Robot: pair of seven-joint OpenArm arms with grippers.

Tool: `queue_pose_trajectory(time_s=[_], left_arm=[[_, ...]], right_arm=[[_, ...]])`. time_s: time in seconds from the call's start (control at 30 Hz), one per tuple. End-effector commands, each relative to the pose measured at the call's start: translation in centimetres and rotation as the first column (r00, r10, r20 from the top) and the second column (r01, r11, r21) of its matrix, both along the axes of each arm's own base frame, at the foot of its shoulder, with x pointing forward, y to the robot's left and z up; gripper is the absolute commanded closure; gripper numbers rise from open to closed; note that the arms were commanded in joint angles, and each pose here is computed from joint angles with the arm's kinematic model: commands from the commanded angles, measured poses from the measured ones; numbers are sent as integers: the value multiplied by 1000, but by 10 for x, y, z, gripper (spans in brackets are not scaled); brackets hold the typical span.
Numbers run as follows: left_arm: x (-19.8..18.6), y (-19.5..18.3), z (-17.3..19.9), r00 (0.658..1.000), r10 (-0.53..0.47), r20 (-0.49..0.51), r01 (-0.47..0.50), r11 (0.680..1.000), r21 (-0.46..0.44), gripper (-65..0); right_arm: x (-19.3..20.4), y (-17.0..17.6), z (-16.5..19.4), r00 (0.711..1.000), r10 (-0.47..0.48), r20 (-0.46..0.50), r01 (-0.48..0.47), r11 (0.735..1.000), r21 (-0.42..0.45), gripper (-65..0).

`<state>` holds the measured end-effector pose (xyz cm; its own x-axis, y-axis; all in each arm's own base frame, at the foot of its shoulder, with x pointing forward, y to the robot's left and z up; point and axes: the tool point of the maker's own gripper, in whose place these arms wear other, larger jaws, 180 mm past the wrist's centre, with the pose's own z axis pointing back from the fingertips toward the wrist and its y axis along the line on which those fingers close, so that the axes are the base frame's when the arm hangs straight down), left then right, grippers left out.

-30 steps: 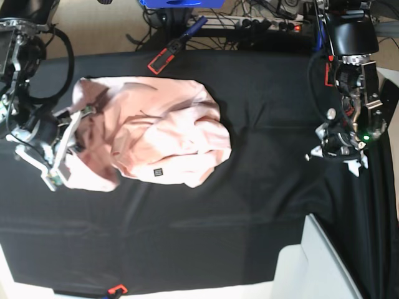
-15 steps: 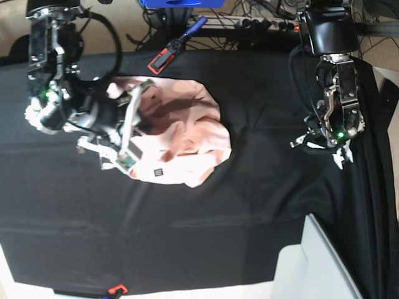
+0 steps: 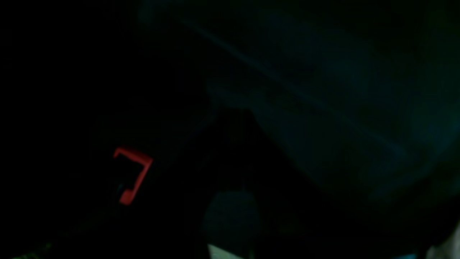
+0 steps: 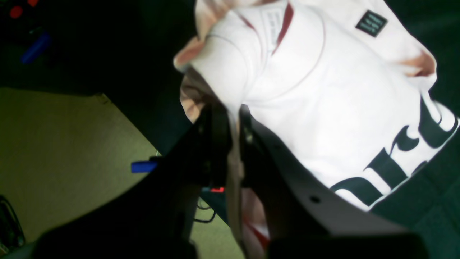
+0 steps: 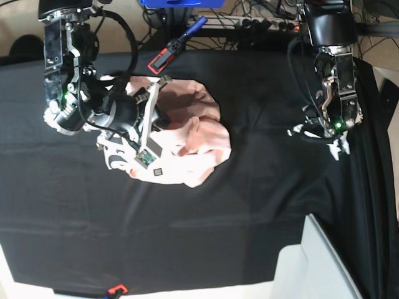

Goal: Fold the T-shirt properly
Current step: 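Grasp the shirt's edge with the right gripper and flip it over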

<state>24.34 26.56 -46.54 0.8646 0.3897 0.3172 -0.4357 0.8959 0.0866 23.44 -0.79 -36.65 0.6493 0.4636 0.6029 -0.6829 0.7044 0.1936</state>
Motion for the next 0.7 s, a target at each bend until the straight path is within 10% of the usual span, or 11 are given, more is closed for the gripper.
queue_pose_trajectory(time_s=[0.0,0.67], left_arm=[[14,1,11,999,-32,43,32,999,9,0],[11,-6,6,993,-111,26,111,994,-4,0]], right_arm=[[8,10,12,999,7,40,-9,999,49,0],[16,35,0,1000,-16,-22,18,991,135,-3]])
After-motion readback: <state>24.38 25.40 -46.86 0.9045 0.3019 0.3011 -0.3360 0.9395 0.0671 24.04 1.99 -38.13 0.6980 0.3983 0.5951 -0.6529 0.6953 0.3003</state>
